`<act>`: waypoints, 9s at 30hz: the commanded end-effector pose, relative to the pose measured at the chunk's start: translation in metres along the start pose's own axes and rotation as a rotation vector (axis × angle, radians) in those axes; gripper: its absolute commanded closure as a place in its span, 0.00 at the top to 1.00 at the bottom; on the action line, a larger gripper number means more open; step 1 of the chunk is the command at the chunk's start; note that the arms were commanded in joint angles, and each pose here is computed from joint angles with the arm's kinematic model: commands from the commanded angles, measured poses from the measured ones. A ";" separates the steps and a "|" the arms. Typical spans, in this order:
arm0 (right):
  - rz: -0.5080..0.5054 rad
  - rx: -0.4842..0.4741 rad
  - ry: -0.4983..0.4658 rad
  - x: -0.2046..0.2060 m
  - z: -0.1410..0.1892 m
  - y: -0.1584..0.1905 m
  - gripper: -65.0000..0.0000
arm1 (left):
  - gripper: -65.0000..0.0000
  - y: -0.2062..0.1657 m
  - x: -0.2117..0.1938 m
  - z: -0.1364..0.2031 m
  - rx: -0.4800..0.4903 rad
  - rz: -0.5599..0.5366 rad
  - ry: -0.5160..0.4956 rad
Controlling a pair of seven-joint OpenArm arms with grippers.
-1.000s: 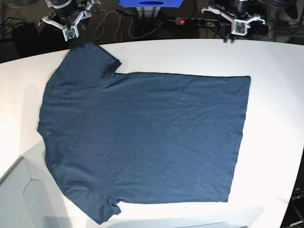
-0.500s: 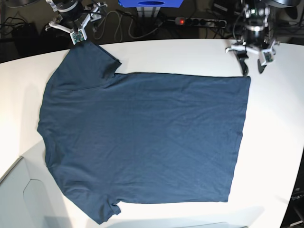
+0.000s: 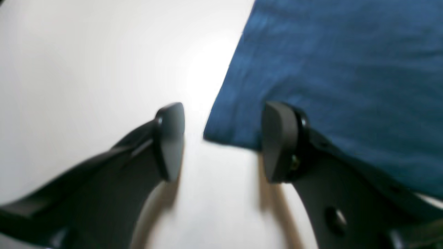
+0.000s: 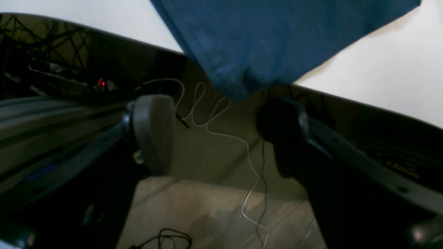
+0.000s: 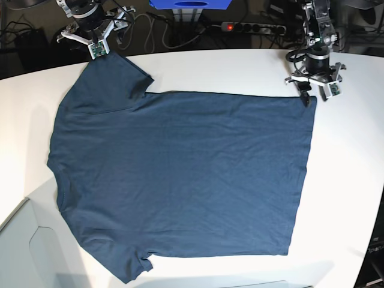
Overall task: Fold the T-shirt properly
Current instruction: 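Grasp the shirt's collar-edge corners with the left and right grippers, then lift the collar edge and fold it over toward the hem, then drag the held collar edge back toward the robot, flattening the shirt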
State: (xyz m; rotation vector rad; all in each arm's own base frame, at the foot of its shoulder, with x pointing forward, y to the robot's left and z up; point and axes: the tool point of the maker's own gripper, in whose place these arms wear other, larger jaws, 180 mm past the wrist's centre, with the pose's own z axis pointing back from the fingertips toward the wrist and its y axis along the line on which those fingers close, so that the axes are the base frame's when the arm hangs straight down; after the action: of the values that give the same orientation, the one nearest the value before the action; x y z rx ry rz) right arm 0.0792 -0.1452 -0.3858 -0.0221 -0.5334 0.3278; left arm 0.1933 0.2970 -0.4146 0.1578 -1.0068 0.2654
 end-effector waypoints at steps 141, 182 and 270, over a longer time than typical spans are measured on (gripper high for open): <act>-0.031 -0.220 -0.468 0.237 -0.077 -0.145 0.00 | 0.00 -0.038 0.135 -0.034 -0.044 0.082 -0.214; -0.017 -0.182 -0.504 0.304 -0.102 -0.157 0.00 | 0.00 -0.039 0.144 -0.086 -0.037 0.154 -0.184; -0.117 -0.224 -0.199 0.166 -0.128 -0.228 0.00 | 0.00 -0.014 0.092 -0.067 0.030 0.210 -0.041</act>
State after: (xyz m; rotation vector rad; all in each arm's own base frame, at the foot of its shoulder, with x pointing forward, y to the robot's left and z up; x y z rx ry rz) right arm 0.3328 -0.2909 -0.4117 -0.1406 -0.7032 0.1427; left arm 0.2878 0.3055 -0.3925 0.0607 -0.9900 0.4811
